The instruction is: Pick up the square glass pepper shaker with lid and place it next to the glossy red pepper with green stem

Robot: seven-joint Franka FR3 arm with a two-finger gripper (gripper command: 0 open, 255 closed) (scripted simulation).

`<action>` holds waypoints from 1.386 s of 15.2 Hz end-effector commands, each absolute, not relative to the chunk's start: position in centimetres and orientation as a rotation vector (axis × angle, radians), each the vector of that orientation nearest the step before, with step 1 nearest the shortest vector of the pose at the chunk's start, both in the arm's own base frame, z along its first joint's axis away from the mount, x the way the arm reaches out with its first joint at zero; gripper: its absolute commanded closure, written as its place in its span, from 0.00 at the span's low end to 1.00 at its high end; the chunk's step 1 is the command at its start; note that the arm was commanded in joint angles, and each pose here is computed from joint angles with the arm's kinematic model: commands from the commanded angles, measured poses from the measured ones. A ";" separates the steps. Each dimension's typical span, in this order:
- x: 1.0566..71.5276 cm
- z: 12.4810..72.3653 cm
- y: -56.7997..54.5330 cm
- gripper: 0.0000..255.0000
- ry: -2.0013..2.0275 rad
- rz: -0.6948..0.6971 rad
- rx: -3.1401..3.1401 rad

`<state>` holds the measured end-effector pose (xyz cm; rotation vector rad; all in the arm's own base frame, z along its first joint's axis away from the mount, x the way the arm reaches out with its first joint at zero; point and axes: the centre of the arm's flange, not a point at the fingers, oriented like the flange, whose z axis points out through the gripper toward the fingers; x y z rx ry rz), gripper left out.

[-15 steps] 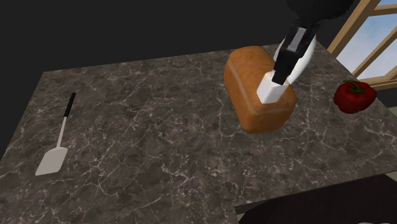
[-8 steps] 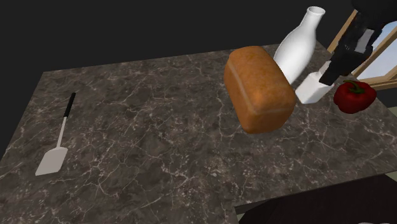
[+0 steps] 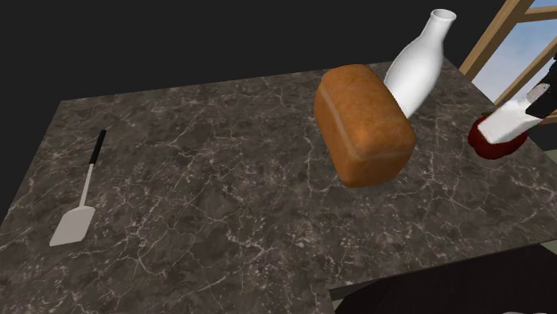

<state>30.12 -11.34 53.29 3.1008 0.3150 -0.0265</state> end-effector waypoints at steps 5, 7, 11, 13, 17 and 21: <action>24.6 53.2 -17.2 1.00 0.317 -0.027 3.101; 22.7 53.2 -19.1 1.00 0.317 -0.027 3.101; 18.4 53.2 -23.7 1.00 0.317 -0.027 3.101; 18.4 52.2 -23.7 1.00 0.317 -0.027 3.101; 18.4 50.1 -23.7 1.00 0.317 -0.027 3.101; 18.4 47.9 -23.7 1.00 0.317 -0.027 3.101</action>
